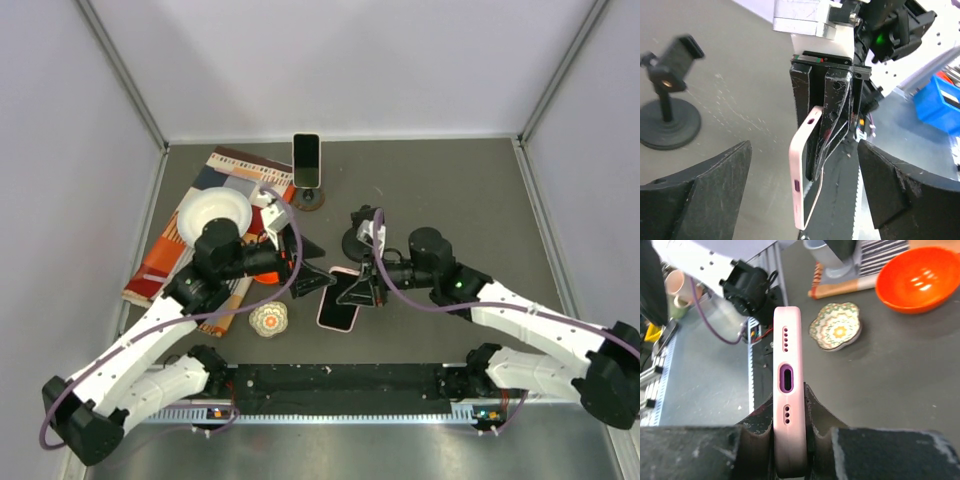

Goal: Place the phone on the phone stand

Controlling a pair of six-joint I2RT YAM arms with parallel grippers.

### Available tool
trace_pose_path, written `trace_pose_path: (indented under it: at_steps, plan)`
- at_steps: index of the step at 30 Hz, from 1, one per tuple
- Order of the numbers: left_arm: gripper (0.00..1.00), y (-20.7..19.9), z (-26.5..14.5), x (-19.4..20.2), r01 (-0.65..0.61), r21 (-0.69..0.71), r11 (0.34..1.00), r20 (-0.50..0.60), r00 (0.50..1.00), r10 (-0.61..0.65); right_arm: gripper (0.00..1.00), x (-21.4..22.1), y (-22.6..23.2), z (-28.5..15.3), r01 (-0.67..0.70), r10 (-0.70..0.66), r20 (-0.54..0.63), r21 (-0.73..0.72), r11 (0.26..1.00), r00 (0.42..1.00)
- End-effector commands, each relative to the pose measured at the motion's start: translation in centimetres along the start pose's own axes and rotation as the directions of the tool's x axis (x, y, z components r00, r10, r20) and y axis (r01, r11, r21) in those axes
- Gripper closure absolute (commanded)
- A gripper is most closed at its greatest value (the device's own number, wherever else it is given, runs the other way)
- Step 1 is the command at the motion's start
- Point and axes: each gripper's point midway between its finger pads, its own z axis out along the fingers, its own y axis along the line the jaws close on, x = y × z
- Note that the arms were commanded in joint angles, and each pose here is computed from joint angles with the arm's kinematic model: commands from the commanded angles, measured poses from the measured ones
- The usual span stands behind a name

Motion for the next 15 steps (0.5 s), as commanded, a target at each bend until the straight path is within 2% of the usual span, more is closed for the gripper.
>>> trace_pose_path:
  at_steps: [1,4,9,13,15]
  plan:
    - [0.07,-0.3,-1.4,-4.0,-0.078,-0.081,0.994,0.191,0.977,0.092,1.00,-6.3,-0.6,-2.8,0.053,-0.090,0.242,0.157,0.986,0.966]
    - [0.07,-0.6,-1.0,-2.6,-0.033,-0.030,0.999,0.171,0.985,0.037,1.00,-7.9,-0.7,-4.4,0.022,-0.081,0.317,0.186,0.982,0.945]
    - [0.07,-2.0,0.2,-0.8,0.050,0.132,0.990,0.124,0.990,-0.067,1.00,-10.0,1.5,-5.7,0.035,-0.081,0.352,0.134,0.990,0.933]
    - [0.06,-3.2,0.5,-1.2,0.039,0.196,0.980,0.143,0.987,-0.068,1.00,-11.1,3.3,-6.1,0.043,-0.070,0.361,0.083,0.996,0.930]
    - [0.08,-3.3,0.7,-1.4,0.043,0.198,0.979,0.128,0.989,-0.069,1.00,-11.9,3.0,-6.4,-0.009,-0.028,0.376,0.097,0.995,0.926]
